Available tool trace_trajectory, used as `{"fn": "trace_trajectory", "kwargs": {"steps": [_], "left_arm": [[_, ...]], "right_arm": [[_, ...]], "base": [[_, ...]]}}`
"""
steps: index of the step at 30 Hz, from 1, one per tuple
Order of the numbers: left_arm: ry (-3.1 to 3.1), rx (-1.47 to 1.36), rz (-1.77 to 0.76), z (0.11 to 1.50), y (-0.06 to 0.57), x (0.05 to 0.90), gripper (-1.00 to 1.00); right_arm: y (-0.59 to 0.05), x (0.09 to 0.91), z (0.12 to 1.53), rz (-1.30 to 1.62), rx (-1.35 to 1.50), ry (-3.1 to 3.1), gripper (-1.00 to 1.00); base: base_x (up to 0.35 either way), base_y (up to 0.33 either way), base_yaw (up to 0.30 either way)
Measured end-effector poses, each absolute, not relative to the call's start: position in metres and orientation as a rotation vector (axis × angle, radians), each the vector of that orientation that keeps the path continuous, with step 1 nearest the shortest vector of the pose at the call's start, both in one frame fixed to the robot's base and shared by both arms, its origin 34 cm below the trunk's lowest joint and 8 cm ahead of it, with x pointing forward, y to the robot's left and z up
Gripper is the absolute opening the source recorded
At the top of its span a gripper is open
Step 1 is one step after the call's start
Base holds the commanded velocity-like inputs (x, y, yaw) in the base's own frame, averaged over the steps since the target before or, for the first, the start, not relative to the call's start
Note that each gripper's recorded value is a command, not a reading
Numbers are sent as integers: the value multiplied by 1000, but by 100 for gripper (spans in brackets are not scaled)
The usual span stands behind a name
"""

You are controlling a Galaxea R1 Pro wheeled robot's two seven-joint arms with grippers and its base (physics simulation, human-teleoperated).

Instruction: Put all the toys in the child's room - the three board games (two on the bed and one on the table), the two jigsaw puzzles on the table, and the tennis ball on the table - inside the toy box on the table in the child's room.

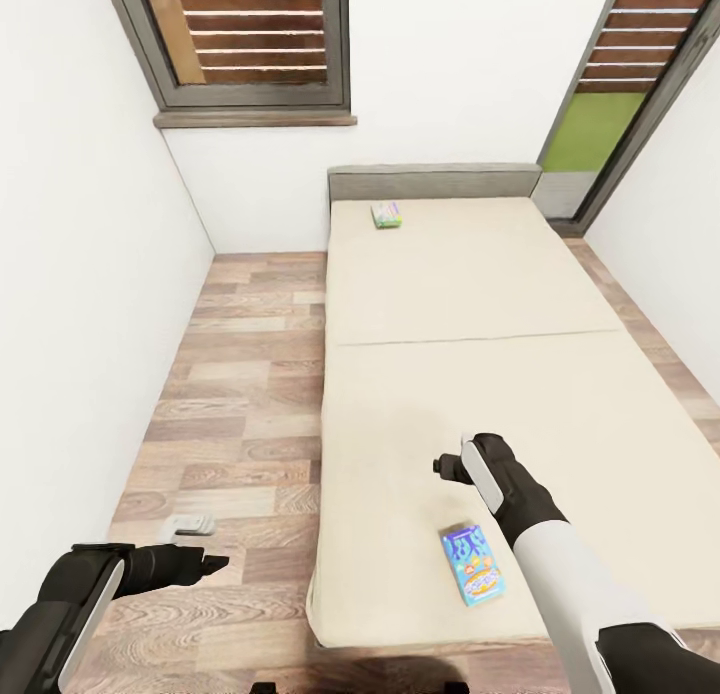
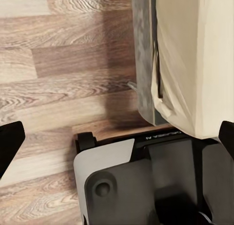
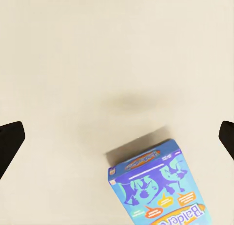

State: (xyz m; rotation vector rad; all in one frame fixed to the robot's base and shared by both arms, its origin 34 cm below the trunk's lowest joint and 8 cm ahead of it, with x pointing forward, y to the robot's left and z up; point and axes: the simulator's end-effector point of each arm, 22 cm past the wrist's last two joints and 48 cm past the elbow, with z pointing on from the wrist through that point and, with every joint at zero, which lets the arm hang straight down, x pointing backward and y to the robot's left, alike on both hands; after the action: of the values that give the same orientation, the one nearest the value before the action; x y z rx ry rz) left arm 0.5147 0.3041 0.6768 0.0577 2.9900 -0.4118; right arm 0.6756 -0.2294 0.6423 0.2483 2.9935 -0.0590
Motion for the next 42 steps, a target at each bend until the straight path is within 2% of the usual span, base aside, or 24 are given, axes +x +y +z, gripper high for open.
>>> {"fn": "trace_trajectory", "kwargs": {"steps": [42], "left_arm": [[3056, 43, -421, 652, 305, 495, 100]], "right_arm": [[-241, 629, 586, -109, 275, 3096, 100]], "base": [[1, 0, 0]]}}
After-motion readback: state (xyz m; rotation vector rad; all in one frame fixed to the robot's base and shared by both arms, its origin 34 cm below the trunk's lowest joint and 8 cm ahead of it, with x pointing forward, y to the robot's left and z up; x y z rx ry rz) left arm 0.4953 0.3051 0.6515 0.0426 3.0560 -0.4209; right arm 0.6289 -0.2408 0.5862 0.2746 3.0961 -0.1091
